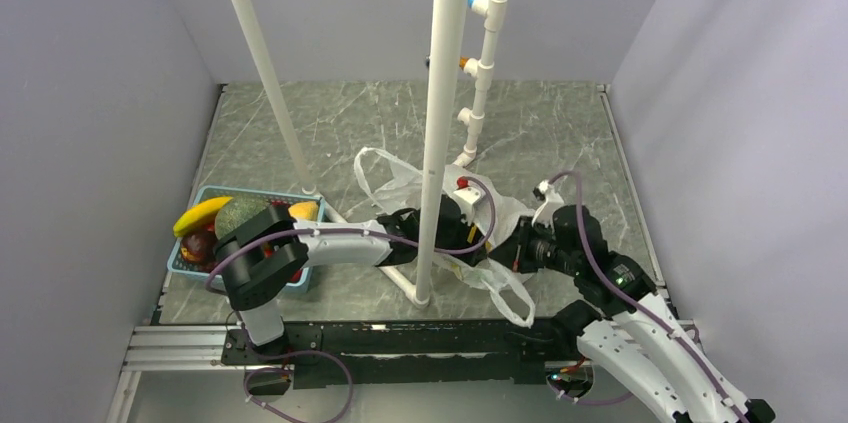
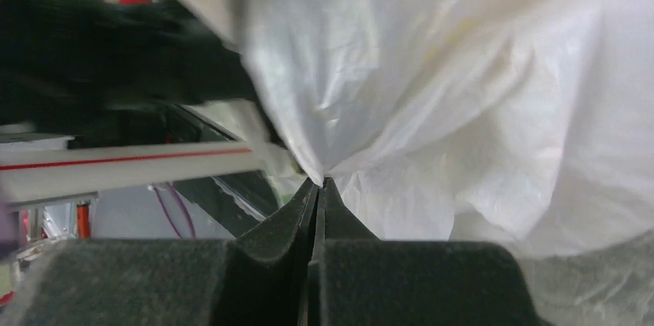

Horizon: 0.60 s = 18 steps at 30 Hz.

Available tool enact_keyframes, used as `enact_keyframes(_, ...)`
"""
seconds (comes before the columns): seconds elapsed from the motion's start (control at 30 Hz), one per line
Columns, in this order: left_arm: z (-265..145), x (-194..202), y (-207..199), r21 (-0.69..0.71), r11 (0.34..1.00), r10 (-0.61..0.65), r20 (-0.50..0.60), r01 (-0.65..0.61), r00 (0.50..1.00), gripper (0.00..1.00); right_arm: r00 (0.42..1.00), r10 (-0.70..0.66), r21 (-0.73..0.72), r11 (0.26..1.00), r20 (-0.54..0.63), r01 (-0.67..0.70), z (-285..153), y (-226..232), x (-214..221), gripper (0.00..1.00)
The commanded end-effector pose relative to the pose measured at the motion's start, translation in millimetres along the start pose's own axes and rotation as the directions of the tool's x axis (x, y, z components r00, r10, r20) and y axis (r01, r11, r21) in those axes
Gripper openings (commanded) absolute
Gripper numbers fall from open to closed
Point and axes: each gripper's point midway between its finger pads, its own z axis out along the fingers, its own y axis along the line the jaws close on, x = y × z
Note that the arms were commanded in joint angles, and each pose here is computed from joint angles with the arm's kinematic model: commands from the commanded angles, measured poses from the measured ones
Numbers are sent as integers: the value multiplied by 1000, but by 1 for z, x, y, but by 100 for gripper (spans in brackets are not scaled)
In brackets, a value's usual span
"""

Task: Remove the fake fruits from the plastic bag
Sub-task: Take out the fake fruit from the plastic bag.

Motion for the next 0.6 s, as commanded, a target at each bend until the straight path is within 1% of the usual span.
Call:
enact_keyframes(0.0, -27, -29, 7, -105, 994, 44, 99, -34, 994, 74, 976, 184, 152, 975, -120, -165, 4, -43, 58, 0)
enact_keyframes(0.07, -37, -34, 10, -125, 992, 45, 124, -29, 991, 74, 946, 280, 271, 935, -166, -229, 3, -66, 84, 0)
enact_keyframes(0.13, -45, -38, 10, -128, 991, 45, 146, -26, 988, 74, 915, 345, 368, 894, -209, -254, 2, -81, 103, 0)
enact_keyframes(0.2, -53, -42, 9, -133, 991, 45, 158, -23, 986, 73, 904, 355, 405, 882, -238, -240, 2, -87, 109, 0)
enact_keyframes(0.27, -57, -41, 11, -137, 990, 45, 169, -22, 985, 71, 913, 338, 387, 892, -230, -233, 6, -84, 103, 0)
enact_keyframes(0.37, -54, -40, 11, -125, 992, 53, 186, -30, 981, 72, 921, 322, 283, 924, -220, -255, 17, -66, 93, 0)
enact_keyframes(0.47, -41, -40, -2, -62, 995, 84, 157, -75, 984, 71, 928, 302, 209, 943, -220, -258, 20, -49, 81, 0)
enact_keyframes(0.57, -21, -37, -7, -22, 996, 89, 155, -87, 984, 70, 949, 267, 196, 952, -170, -233, 16, -44, 64, 0)
